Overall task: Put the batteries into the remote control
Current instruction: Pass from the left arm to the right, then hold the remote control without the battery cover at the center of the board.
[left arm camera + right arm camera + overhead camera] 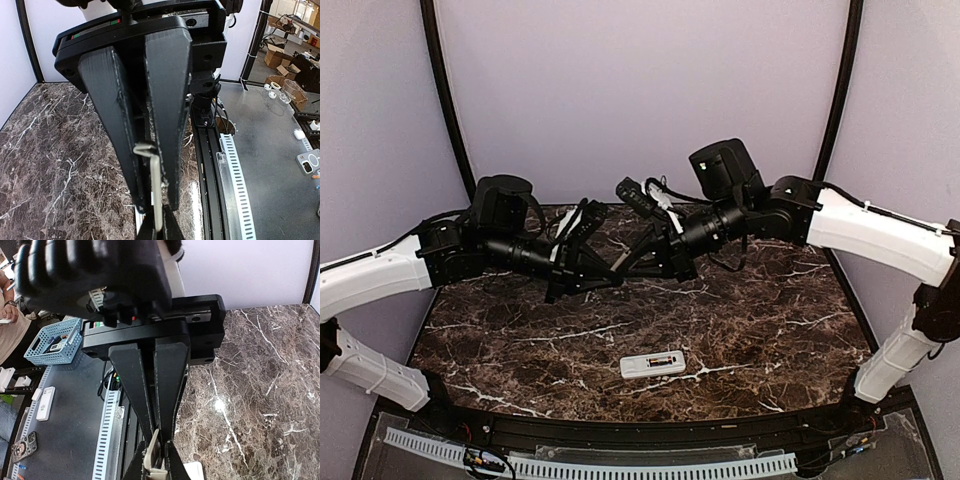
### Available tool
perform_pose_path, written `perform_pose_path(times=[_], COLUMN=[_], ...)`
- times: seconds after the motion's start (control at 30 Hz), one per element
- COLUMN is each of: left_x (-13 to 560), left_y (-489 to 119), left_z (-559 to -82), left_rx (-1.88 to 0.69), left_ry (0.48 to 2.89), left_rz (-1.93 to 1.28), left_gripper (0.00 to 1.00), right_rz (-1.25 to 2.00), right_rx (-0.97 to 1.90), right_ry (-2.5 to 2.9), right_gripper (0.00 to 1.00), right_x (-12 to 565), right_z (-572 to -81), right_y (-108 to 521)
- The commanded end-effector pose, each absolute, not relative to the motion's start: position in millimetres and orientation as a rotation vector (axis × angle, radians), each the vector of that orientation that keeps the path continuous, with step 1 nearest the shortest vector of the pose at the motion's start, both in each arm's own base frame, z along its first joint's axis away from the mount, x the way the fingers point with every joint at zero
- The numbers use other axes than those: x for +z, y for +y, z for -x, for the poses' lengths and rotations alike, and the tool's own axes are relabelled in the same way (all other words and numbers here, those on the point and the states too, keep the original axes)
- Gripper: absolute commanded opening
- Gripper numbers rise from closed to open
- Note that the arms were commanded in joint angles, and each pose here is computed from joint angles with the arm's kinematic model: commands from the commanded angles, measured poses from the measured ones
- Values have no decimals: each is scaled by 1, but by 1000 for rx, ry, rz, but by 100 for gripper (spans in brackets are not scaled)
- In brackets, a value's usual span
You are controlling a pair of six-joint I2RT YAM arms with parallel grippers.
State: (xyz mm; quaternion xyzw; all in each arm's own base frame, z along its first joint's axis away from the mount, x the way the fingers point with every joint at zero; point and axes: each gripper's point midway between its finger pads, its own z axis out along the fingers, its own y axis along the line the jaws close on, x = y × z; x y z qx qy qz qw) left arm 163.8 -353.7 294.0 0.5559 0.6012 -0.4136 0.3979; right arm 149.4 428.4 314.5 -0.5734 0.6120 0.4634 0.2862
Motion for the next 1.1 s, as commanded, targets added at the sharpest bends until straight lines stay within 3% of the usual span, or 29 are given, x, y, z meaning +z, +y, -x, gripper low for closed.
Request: perform_pose_path(times=[0.0,0.17,0.23,0.27,0.4,0.57,0.7,0.9,1.07], left_x=[311,311,312,307,307,308,313,327,328], left_y=[-352,-351,-353,-353,-356,-351,-348,-346,-339], left_z=[-156,-156,-157,-157,-160,-162,-166,-181,-207], left_rx=[-1075,-1071,-1070,-1067,-1061,-1020,-988,-996,-829], left_ry=[1461,1465,1467,1494,1502,1470,1426,1404,1384], left_rz=[-1403,-1400,-1413,-1430,-1432,-1406,-1360,-1175,-1076], left_gripper=[0,0,10,19,31,63,75,77,75], right_rz=[1521,1515,1514,1513,1511,1484,1400,961,616], right_rx=[1252,1234,1227,1225,1213,1178,1189,1214,1315], right_ry=[1562,1568,1570,1572,1585,1610,1624,1816,1972], right_gripper=[0,0,0,0,0,0,0,0,0], right_x=[327,326,325,325,323,322,333,343,325], right_z=[-144,-146,-146,-147,-148,-154,-164,-210,-230], right_y=[428,427,427,427,426,421,413,389,365])
